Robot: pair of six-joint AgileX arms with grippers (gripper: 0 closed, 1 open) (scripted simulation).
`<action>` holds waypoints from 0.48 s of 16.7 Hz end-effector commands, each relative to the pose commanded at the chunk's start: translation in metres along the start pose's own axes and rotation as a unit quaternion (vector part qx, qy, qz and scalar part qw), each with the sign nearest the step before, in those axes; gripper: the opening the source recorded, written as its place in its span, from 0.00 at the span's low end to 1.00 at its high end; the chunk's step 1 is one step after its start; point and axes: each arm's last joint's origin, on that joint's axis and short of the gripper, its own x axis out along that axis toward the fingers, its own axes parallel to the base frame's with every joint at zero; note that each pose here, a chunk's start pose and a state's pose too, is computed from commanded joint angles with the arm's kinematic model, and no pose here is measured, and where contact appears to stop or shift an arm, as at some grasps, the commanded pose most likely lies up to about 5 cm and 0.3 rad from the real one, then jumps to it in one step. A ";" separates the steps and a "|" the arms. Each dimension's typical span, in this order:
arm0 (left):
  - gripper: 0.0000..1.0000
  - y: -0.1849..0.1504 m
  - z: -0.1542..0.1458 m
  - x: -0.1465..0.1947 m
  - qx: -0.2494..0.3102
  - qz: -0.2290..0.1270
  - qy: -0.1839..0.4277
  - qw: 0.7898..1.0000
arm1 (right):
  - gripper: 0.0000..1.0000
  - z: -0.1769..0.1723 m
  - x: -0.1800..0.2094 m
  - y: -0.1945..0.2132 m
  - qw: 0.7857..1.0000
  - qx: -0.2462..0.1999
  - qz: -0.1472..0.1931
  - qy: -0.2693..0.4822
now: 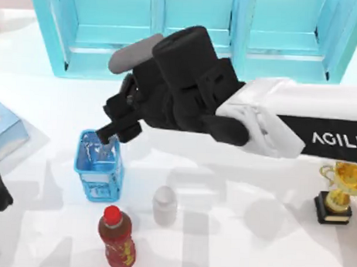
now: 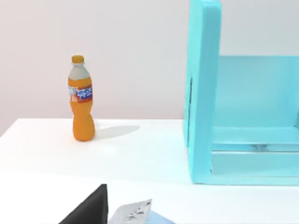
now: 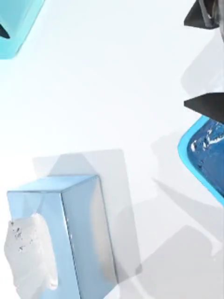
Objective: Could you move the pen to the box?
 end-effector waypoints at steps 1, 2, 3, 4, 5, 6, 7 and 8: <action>1.00 0.000 0.000 0.000 0.000 0.000 0.000 1.000 | 0.00 0.015 -0.023 -0.002 1.000 -0.002 0.003 -0.018; 1.00 0.000 0.000 0.000 0.000 0.000 0.000 1.000 | 0.00 0.027 -0.045 -0.005 0.999 -0.004 0.002 -0.032; 1.00 0.000 0.000 0.000 0.000 0.000 0.000 1.000 | 0.00 0.034 -0.064 -0.010 0.999 -0.004 0.000 -0.036; 1.00 0.000 0.000 0.000 0.000 0.000 0.000 1.000 | 0.00 0.036 -0.079 -0.016 0.999 -0.002 -0.002 -0.032; 1.00 0.000 0.000 0.000 0.000 0.000 0.000 1.000 | 0.00 0.035 -0.090 -0.022 1.000 -0.001 -0.002 -0.025; 1.00 0.000 0.000 0.000 0.000 0.000 0.000 1.000 | 0.00 0.033 -0.098 -0.027 1.000 -0.001 0.001 -0.018; 1.00 0.000 0.000 0.000 0.000 0.000 0.000 1.000 | 0.00 0.030 -0.102 -0.030 1.000 -0.001 0.003 -0.012; 1.00 0.000 0.000 0.000 0.000 0.000 0.000 1.000 | 0.00 0.029 -0.103 -0.031 1.000 -0.001 0.004 -0.010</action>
